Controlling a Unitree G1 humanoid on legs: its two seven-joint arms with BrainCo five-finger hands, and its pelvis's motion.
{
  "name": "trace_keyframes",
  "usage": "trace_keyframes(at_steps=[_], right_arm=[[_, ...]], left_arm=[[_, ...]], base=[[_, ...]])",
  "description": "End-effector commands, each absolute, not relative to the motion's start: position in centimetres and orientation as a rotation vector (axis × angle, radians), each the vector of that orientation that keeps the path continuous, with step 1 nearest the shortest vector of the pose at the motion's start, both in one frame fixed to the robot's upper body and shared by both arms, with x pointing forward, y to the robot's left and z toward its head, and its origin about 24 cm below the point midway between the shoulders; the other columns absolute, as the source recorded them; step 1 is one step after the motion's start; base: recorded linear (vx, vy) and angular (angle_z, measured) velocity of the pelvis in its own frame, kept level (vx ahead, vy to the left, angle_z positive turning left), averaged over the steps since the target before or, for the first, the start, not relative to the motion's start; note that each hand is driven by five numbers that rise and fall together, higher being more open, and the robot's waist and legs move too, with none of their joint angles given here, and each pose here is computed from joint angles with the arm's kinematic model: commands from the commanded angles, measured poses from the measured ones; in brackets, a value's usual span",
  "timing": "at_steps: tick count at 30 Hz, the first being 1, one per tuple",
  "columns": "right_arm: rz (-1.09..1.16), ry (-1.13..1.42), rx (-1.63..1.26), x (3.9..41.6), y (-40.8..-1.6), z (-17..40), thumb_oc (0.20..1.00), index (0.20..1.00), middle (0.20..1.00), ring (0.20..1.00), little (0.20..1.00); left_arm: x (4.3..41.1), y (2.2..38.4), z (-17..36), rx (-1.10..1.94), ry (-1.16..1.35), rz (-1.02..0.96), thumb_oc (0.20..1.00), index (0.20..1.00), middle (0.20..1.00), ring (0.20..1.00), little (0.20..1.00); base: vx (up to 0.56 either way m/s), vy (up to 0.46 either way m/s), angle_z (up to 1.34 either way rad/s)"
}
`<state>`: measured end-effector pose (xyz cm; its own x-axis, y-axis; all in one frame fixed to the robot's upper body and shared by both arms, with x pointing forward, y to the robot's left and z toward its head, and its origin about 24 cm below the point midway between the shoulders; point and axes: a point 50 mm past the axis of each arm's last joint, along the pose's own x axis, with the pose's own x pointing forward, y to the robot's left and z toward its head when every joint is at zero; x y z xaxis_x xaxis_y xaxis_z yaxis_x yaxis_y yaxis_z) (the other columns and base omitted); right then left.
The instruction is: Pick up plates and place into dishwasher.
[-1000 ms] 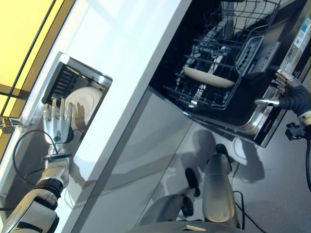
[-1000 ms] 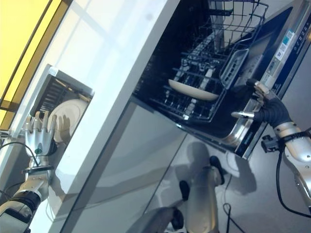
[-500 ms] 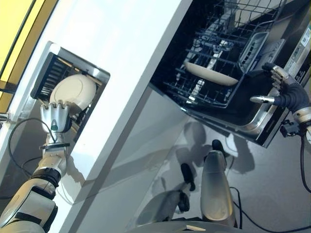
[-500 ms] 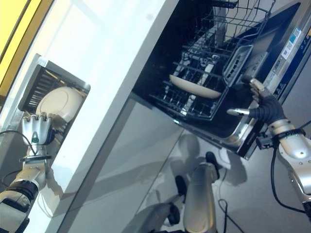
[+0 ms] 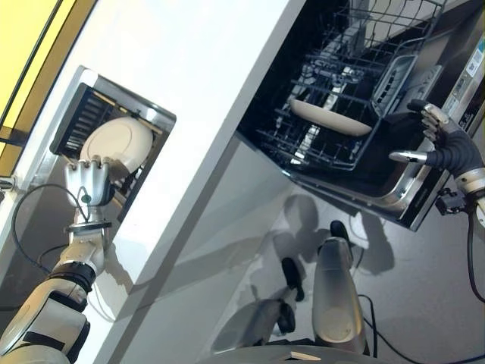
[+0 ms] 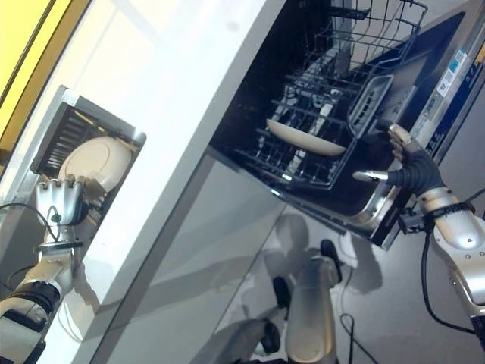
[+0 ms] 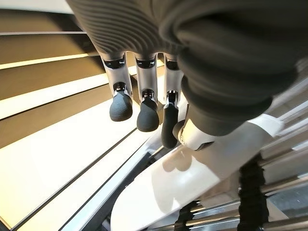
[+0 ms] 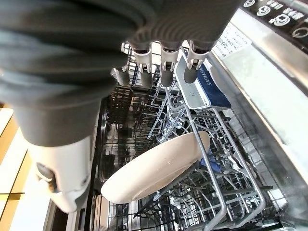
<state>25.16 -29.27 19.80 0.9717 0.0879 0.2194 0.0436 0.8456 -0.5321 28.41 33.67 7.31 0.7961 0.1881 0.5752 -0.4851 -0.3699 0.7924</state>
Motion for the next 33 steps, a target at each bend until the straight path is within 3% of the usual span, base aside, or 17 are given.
trace_keyframes(at_steps=[1, 2, 6, 22, 33], right_arm=[[0.047, -0.371, -0.560, 24.2, -28.3, 21.6, 1.000, 1.000, 1.000, 1.000, 1.000], [0.046, -0.371, -0.559, 24.2, -28.3, 21.6, 1.000, 1.000, 1.000, 1.000, 1.000], [0.051, -0.370, -0.558, 24.1, -28.2, 21.8, 1.000, 1.000, 1.000, 1.000, 1.000], [0.057, -0.377, -0.563, 24.0, -28.2, 22.5, 1.000, 1.000, 1.000, 1.000, 1.000], [0.055, -0.371, -0.569, 23.8, -28.6, 22.4, 1.000, 1.000, 1.000, 1.000, 1.000]], left_arm=[[29.4, 32.0, 6.3, 1.459, -0.132, 0.724, 0.752, 0.752, 0.752, 0.752, 0.752], [29.7, 31.6, 6.3, 1.444, -0.136, 0.696, 1.000, 1.000, 1.000, 1.000, 1.000], [30.5, 30.2, 6.1, 1.369, -0.125, 0.559, 1.000, 1.000, 1.000, 1.000, 1.000], [32.2, 28.2, 7.0, 1.348, -0.077, 0.314, 1.000, 1.000, 1.000, 1.000, 1.000], [32.1, 28.2, 7.0, 1.379, -0.064, 0.317, 1.000, 1.000, 1.000, 1.000, 1.000]], base=[[0.00, 0.000, 0.00], [0.00, 0.000, 0.00], [-0.02, -0.002, 0.03], [0.00, 0.000, 0.00], [0.01, -0.003, 0.00]])
